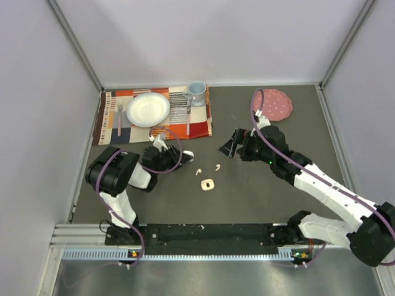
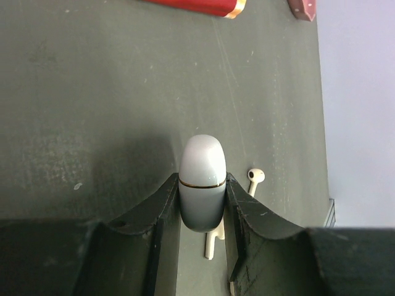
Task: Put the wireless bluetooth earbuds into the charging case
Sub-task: Place the charging case with the earbuds at the center of the board.
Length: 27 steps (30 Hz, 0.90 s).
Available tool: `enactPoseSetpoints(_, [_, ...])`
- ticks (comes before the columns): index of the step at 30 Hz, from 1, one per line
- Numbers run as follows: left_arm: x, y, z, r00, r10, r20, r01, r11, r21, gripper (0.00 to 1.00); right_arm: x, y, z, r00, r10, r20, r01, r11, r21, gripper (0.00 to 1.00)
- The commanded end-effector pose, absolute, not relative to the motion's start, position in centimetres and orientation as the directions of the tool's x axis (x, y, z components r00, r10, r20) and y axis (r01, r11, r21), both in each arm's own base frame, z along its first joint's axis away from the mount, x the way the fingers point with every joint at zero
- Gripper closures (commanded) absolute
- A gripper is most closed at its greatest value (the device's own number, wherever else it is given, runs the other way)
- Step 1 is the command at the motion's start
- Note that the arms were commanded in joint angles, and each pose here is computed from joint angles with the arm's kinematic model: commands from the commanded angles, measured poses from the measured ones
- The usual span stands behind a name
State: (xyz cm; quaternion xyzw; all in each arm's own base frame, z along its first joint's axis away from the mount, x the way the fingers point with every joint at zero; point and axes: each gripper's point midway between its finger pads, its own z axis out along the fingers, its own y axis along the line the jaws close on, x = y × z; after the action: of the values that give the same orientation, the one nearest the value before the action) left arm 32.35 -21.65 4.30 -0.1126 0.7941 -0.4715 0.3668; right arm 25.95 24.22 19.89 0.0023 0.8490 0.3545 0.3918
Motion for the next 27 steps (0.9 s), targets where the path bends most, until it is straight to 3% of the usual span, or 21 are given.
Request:
enactPoseSetpoints(1, [33.2,-21.7,4.8,-0.686,-0.527,-0.502,0.191,0.535,-0.823,0.94,26.3,25.0,22.4,-0.659,0.310,-0.685,-0.326,0.702,0.632,0.01])
enactPoseSetpoints(15, [33.1,-21.7,3.5,-0.708,-0.526,-0.471,0.157,0.533,-0.831,0.80,25.9,24.7,22.6,-0.652,0.313,-0.690,-0.335,0.698,0.633,0.01])
enactPoseSetpoints(20, [33.0,-21.5,3.5,-0.710,-0.517,-0.478,0.149,0.553,-0.819,0.68,25.7,24.7,22.9,-0.647,0.316,-0.694,-0.341,0.694,0.634,0.01])
enactPoseSetpoints(23, [33.1,-21.2,3.4,-0.706,-0.512,-0.489,0.145,0.572,-0.808,0.67,25.6,24.6,22.8,-0.647,0.317,-0.693,-0.339,0.694,0.635,0.01])
enactPoseSetpoints(27, [33.1,-20.8,3.3,-0.711,-0.494,-0.500,0.131,0.606,-0.785,0.55,25.5,24.5,22.6,-0.647,0.315,-0.694,-0.339,0.697,0.632,0.01])
